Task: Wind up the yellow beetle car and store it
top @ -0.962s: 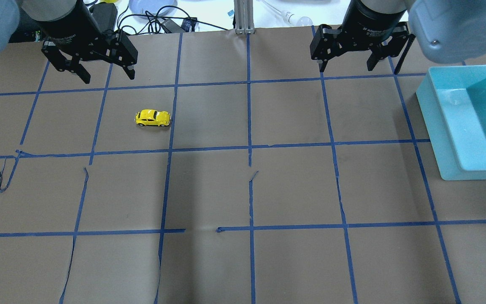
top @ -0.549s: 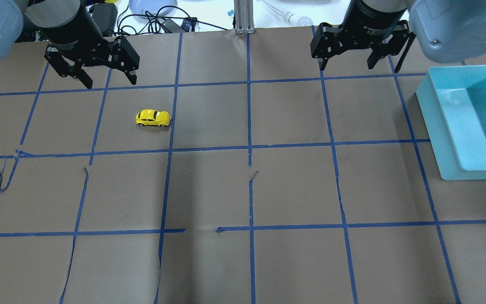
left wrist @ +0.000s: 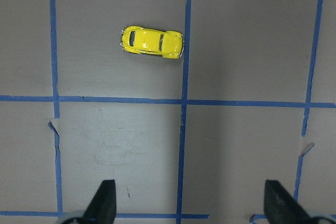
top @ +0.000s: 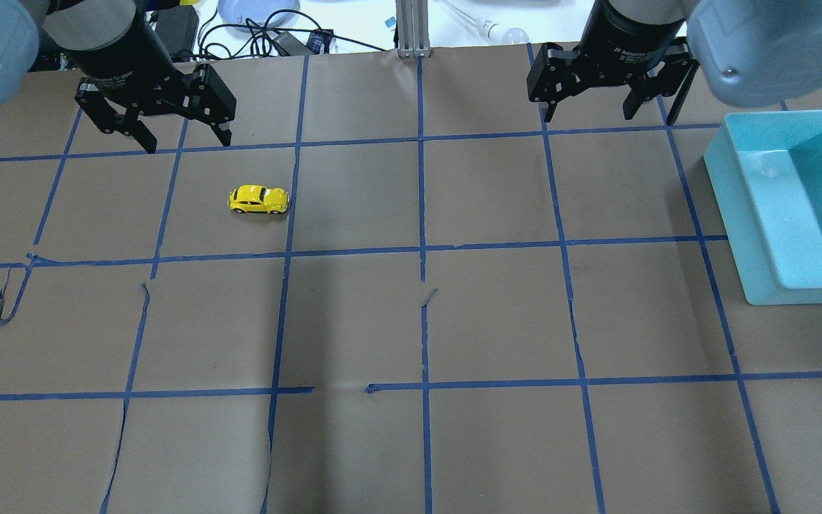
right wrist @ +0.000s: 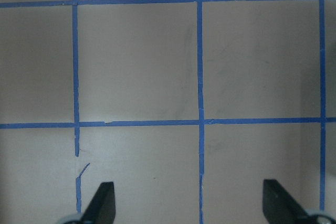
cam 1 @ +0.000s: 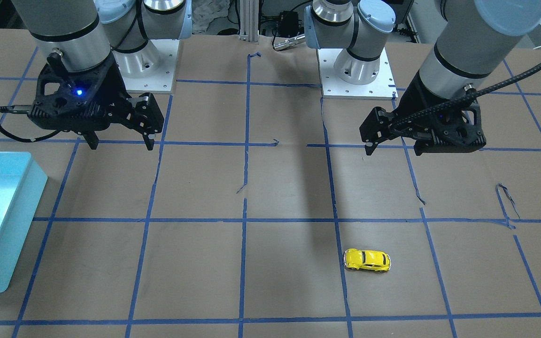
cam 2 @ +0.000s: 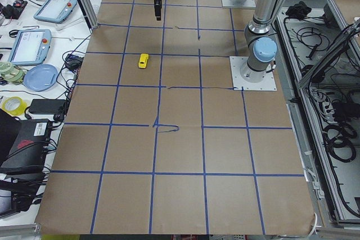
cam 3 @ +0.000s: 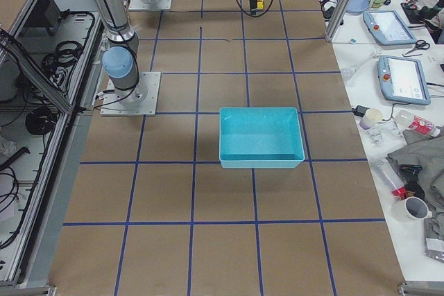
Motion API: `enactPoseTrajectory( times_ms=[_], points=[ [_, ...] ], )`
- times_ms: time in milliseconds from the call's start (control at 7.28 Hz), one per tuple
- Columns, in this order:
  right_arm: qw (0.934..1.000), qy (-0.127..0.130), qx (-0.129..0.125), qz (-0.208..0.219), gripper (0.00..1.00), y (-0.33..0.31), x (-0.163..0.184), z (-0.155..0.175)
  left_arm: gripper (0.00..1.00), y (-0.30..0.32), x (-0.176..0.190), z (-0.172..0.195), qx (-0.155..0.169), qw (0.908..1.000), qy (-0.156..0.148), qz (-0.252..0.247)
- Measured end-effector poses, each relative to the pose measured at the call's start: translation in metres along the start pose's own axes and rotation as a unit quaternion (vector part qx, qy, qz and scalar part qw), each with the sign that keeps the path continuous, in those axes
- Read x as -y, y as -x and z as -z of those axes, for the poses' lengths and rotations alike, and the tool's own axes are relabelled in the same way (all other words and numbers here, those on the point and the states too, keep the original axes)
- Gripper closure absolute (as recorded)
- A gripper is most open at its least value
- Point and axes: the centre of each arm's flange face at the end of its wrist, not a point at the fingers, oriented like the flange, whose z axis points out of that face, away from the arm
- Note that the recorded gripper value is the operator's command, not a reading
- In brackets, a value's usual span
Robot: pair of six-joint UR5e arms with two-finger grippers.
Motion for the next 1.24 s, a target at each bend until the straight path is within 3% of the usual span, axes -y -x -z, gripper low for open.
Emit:
enactPoseTrajectory(
  times_ms=[549,1236],
  points=[
    [0.9999,0.016,0.002,-0.003,0.00,-0.002,0.004,-0.013,0.00,-0.001,-0.004,-0.005,0.001,1.0000,0.008,-0.002],
    [0.9998,0.013,0.000,0.018,0.00,-0.004,0.004,0.001,0.00,0.000,-0.006,-0.011,0.004,0.9999,0.014,0.000]
  ],
)
